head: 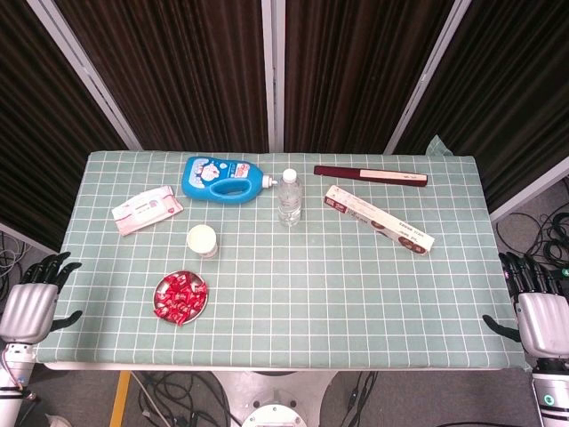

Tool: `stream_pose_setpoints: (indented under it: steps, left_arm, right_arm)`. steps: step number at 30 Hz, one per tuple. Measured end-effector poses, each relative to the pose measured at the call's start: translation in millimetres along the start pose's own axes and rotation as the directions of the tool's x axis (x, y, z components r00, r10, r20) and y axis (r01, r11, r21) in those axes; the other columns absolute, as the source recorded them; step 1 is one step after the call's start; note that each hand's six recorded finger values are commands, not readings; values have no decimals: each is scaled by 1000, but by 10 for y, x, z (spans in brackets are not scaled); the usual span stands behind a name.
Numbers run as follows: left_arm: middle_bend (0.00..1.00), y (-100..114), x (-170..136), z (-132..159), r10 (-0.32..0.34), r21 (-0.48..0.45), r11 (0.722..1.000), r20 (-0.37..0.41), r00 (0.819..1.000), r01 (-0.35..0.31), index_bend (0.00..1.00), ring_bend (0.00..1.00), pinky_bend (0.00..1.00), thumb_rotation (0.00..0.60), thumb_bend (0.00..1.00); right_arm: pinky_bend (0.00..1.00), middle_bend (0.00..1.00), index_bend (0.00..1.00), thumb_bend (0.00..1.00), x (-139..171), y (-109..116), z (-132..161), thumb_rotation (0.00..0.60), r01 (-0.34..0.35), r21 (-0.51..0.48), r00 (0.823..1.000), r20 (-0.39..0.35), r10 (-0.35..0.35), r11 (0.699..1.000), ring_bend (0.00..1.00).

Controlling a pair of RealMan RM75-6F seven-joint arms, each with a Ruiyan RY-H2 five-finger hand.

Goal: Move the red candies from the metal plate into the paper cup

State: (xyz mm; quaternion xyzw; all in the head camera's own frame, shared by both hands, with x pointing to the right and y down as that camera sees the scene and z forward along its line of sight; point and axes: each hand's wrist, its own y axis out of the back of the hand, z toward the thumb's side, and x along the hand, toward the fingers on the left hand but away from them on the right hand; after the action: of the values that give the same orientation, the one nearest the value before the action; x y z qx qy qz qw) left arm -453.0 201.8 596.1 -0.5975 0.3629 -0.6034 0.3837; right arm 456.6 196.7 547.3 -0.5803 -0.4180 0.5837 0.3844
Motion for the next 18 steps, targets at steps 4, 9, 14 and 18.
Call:
stream_pose_setpoints:
  steps: [4,9,14,18]
  left_arm:
    - [206,10,-2,10,25,-7,1000,-5,1000,-25,269,132,197,600,79]
    - [206,53,8,43,60,-20,998,8,998,-60,269,132,225,600,79]
    - [231,94,60,94,72,-17,997,37,997,-72,291,272,495,600,78]
    - [368,120,141,199,76,-40,996,82,994,-73,387,594,880,600,77]
  right_arm:
    - [104,83,0,22,-6,21,8,600,7,-4,1000,-3,-7,1000,0]
    - [104,83,0,23,5,34,-9,600,10,-9,1000,-1,-10,1000,0]
    - [104,83,0,22,5,64,-35,600,23,-18,1000,3,-23,1000,0]
    - [104,83,0,23,-14,71,-46,600,23,-17,1000,1,-23,1000,0]
